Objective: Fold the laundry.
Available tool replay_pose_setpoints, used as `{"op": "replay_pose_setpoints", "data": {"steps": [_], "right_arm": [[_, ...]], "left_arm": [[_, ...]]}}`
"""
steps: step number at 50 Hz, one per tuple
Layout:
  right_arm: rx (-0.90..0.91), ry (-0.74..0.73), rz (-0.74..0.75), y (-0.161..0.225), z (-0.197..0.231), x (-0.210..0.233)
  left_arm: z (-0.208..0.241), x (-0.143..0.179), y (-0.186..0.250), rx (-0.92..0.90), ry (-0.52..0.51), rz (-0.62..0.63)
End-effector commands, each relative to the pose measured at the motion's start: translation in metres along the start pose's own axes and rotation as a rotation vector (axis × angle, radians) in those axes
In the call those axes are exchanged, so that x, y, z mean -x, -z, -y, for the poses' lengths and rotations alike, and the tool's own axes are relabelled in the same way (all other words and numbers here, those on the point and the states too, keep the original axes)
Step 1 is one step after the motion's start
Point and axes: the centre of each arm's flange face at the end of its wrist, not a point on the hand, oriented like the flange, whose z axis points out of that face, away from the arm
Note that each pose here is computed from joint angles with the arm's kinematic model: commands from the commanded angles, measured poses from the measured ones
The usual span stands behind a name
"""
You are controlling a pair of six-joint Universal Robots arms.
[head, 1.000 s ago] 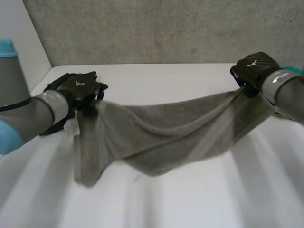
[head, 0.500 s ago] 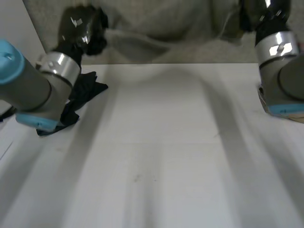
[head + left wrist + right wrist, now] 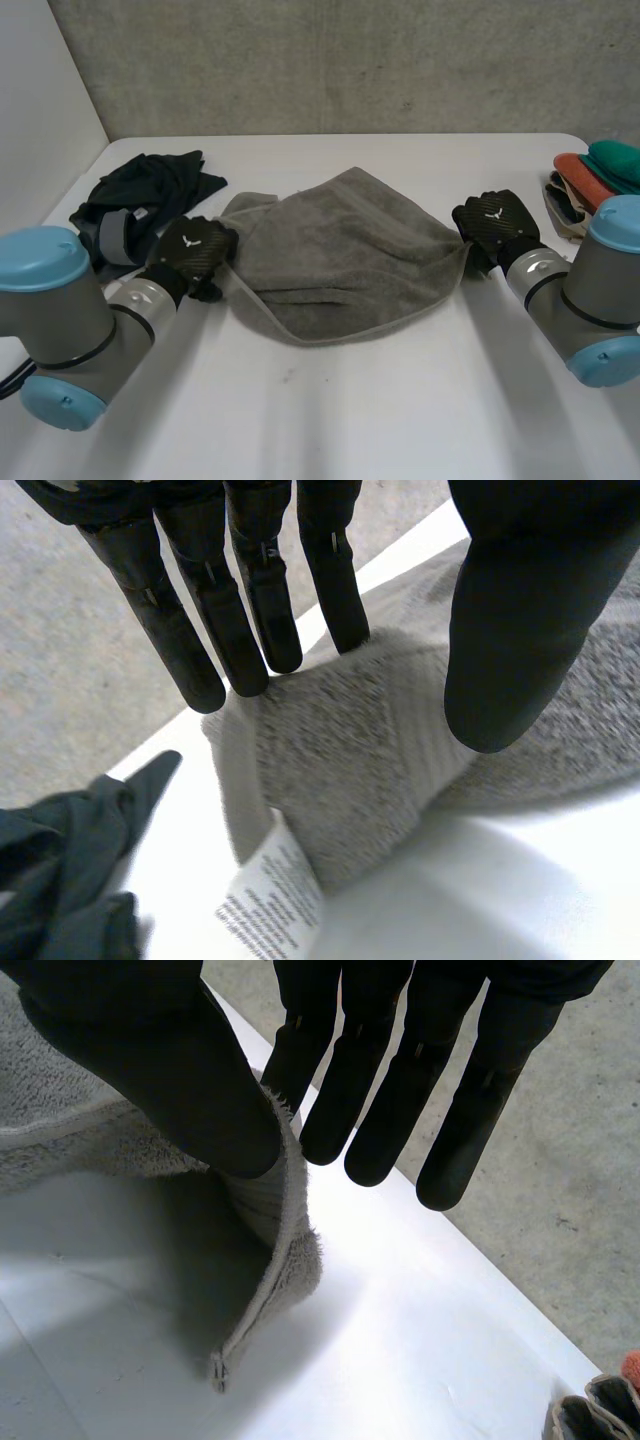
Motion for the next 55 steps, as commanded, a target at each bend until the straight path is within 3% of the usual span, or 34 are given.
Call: {"op": "replay_pose_setpoints", "data": {"steps": [1, 23, 40, 55], "right_arm": [[0.005, -0.023, 0.006, 0.003, 0.002, 0.0], [0.032, -0.013, -0.009, 0.004, 0.002, -0.008], [0.052, -0.01, 0.003, 0.003, -0.004, -0.004], [0.065, 0.004, 0.015, 0.003, -0.008, 0.0]], "left_arm": [[0.005, 0.007, 0.002, -0.008, -0.003, 0.021], [-0.004, 0.008, 0.009, 0.023, -0.031, 0.022], [-0.015, 0.011, 0.047, 0.183, 0.012, 0.003], [-0.035, 0.013, 0.041, 0.218, 0.016, 0.006]]}}
